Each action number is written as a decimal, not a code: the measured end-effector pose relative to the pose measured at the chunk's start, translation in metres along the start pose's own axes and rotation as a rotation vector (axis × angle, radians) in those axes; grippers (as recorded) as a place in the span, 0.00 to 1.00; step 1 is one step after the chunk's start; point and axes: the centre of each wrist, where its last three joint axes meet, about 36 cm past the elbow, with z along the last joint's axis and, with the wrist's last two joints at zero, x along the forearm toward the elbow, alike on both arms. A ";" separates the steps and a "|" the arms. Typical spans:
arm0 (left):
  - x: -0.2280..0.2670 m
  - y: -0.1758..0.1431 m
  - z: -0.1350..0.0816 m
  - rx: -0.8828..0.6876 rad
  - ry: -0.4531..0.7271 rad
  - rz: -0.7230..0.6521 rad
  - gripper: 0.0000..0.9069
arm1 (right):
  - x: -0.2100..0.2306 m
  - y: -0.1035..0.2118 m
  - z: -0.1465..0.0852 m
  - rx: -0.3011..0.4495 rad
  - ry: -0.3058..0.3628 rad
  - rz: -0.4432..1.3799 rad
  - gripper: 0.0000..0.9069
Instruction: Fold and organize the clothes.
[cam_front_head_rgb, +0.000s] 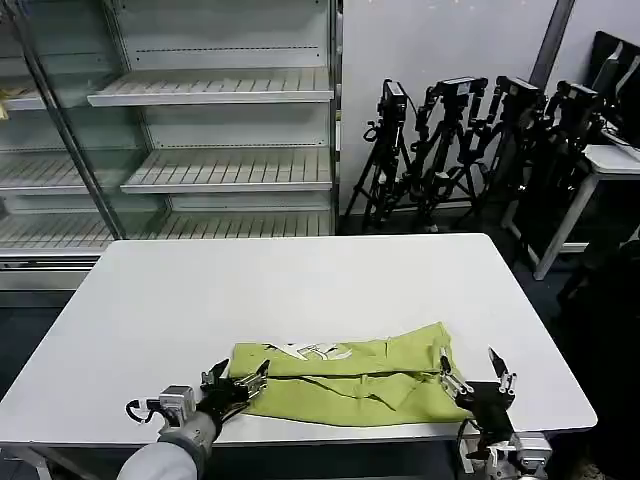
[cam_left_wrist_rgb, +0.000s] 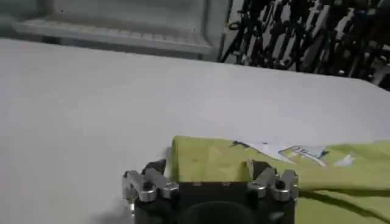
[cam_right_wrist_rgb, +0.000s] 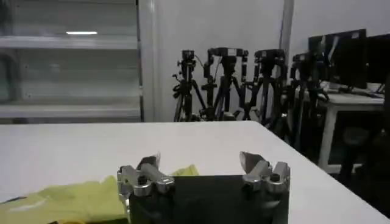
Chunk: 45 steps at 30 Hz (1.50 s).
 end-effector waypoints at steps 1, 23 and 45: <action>-0.002 0.001 0.001 0.004 -0.001 -0.001 0.02 | 0.001 -0.001 0.000 0.000 0.001 0.002 1.00; 0.000 0.006 0.009 0.148 -0.014 0.030 0.02 | 0.015 0.002 -0.012 -0.021 -0.023 0.031 1.00; 0.059 0.107 -0.054 0.258 -0.107 -0.110 0.02 | 0.011 0.004 -0.018 -0.040 -0.041 0.026 1.00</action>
